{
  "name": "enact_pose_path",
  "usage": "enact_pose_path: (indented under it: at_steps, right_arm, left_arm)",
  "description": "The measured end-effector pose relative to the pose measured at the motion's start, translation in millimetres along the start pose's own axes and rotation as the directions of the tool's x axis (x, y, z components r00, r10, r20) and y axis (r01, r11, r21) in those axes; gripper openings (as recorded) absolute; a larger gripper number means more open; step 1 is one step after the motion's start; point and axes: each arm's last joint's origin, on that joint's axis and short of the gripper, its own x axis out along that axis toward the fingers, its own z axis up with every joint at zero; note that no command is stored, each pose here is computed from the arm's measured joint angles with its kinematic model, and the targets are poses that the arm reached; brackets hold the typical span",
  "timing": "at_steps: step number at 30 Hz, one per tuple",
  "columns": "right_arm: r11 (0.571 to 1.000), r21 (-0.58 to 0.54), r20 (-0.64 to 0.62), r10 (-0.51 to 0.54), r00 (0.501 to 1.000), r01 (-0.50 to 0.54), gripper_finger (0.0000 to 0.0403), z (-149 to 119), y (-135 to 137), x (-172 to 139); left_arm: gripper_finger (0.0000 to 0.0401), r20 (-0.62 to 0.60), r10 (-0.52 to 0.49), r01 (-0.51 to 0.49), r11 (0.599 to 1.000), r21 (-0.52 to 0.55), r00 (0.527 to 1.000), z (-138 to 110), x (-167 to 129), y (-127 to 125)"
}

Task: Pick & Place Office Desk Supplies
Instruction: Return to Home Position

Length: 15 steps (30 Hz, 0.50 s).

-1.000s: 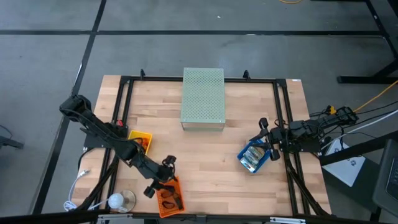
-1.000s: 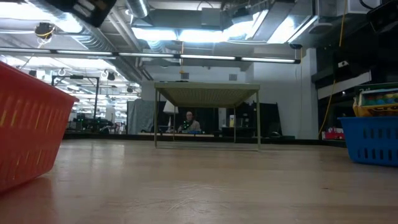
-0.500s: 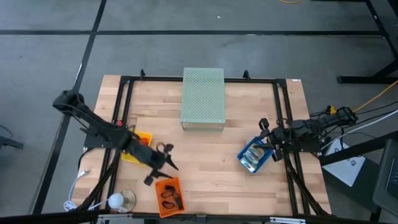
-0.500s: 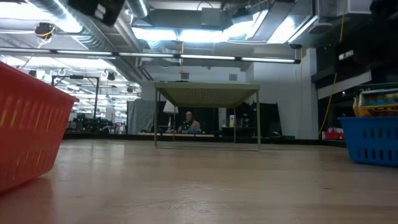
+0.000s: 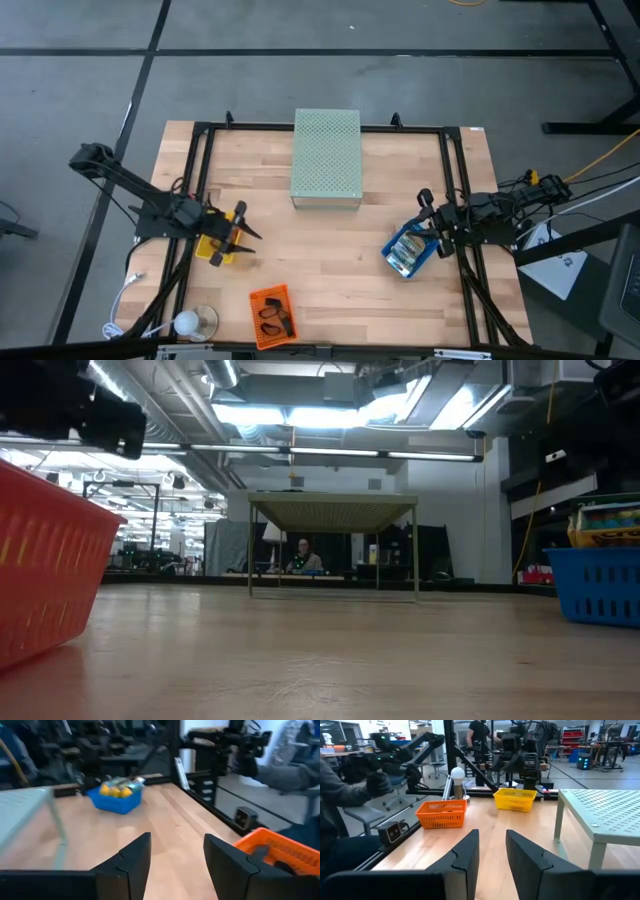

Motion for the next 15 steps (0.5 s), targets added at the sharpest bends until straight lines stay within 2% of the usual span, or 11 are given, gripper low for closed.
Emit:
enact_pose_path:
  at_steps: [5, 11, 15]
  right_arm:
    - [1.0, 0.002, -0.005, 0.019, 1.0, -0.019, 0.0098, -0.4, 0.4, 0.0]
    - [1.0, 0.007, -0.019, 0.02, 1.0, -0.02, 0.0098, -1.5, 0.5, 0.9]
    - [0.999, 0.027, -0.04, 0.021, 0.999, -0.02, 0.0098, -3.3, 0.6, 2.1]
  left_arm:
    - [0.018, 0.064, 0.032, -0.034, 0.999, 0.026, 0.997, -7.5, -15.9, 2.5]
    - [0.018, 0.045, 0.067, -0.069, 0.996, 0.05, 0.997, -9.3, -30.3, 5.0]
    - [0.018, 0.091, 0.034, -0.038, 0.998, 0.052, 0.995, -6.9, -42.4, 5.4]
